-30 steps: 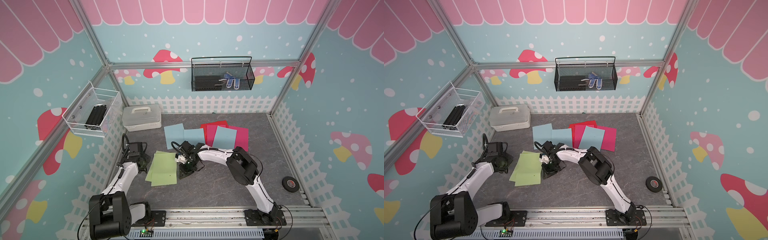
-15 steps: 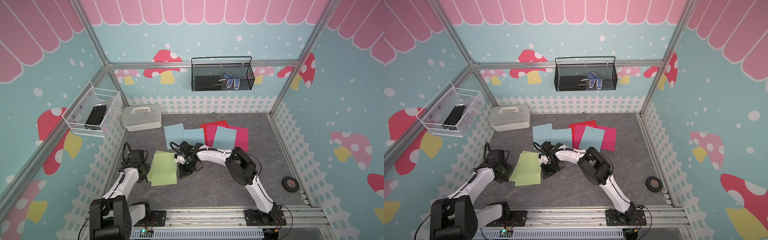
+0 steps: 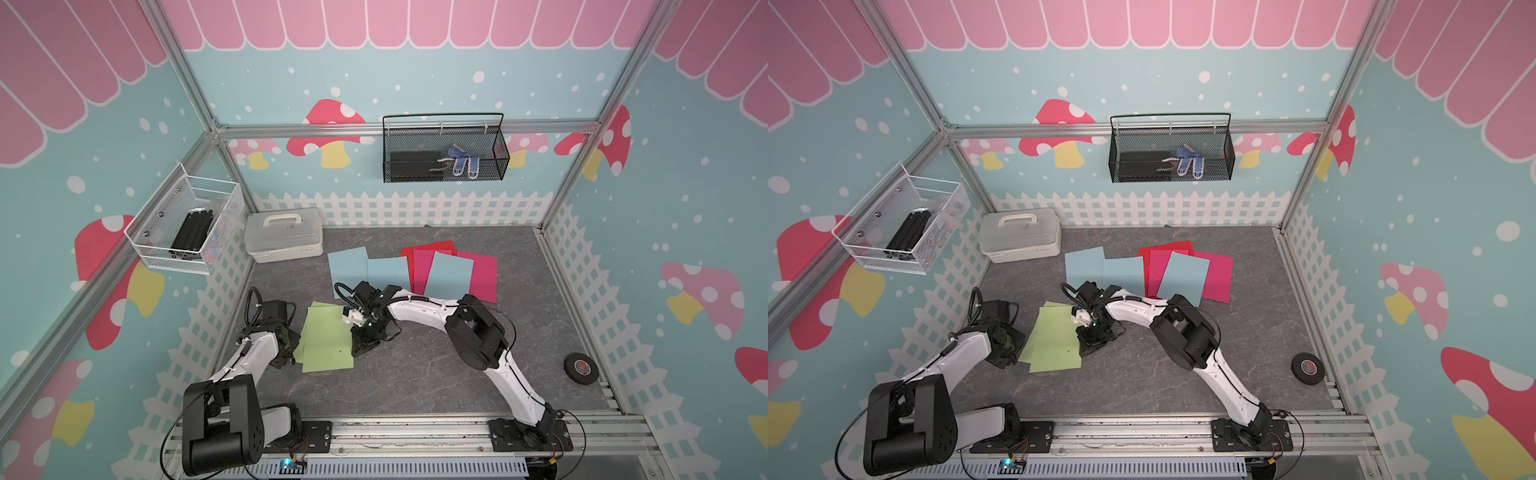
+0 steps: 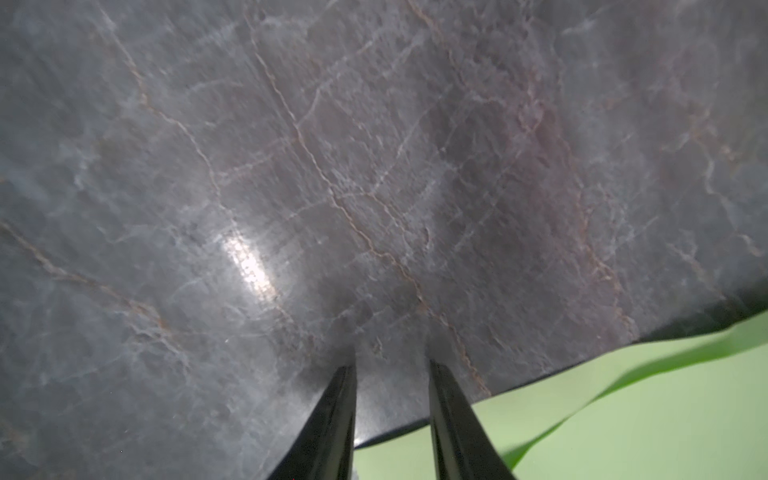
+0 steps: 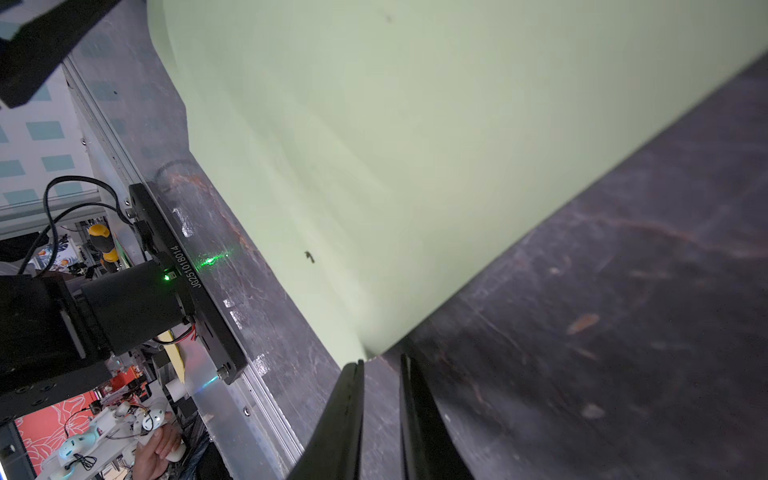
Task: Sort the scattered colored papers by color
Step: Adjust the colored paper at the center of the board.
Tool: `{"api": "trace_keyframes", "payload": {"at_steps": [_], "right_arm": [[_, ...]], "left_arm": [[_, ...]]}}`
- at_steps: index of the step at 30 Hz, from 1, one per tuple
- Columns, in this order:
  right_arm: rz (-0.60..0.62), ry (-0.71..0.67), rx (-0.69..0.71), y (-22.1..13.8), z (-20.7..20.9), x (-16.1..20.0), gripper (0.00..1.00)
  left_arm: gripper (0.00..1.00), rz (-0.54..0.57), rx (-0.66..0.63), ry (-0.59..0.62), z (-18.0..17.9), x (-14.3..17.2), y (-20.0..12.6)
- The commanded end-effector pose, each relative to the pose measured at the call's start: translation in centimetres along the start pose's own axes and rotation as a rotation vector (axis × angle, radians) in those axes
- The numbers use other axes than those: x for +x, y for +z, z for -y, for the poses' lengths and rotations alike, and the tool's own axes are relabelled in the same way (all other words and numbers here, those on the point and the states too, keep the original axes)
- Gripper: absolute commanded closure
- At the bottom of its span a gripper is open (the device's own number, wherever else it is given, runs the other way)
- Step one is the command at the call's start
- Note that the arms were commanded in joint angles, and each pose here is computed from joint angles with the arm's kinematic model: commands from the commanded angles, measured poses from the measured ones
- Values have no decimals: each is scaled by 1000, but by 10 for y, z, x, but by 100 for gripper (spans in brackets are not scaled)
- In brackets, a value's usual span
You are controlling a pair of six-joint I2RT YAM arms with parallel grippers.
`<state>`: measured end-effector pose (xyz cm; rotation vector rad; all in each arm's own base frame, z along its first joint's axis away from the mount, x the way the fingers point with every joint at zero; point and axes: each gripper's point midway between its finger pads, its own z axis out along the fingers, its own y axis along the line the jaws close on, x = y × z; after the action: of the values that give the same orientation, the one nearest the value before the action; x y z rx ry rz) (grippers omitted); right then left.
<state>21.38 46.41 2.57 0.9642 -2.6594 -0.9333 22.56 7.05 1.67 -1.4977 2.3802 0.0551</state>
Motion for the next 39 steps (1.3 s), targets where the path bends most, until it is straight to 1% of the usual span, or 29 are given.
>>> {"api": "trace_keyframes", "payload": {"at_steps": [1, 11, 20, 30, 39], "right_arm": [[-56, 26, 38, 21, 17, 10, 80], [-56, 13, 12, 25, 8, 5, 80], [-51, 5, 2, 28, 0, 1, 80], [-27, 2, -21, 29, -8, -12, 80], [-25, -1, -38, 32, -13, -14, 80]], "left_arm": [[68, -17, 16, -12, 0, 5, 6], [68, -82, 86, -17, -1, 26, 7], [69, -102, 98, -22, -14, 42, 8], [70, -101, 101, -21, -15, 43, 5], [70, -90, 108, -26, -15, 41, 3]]}}
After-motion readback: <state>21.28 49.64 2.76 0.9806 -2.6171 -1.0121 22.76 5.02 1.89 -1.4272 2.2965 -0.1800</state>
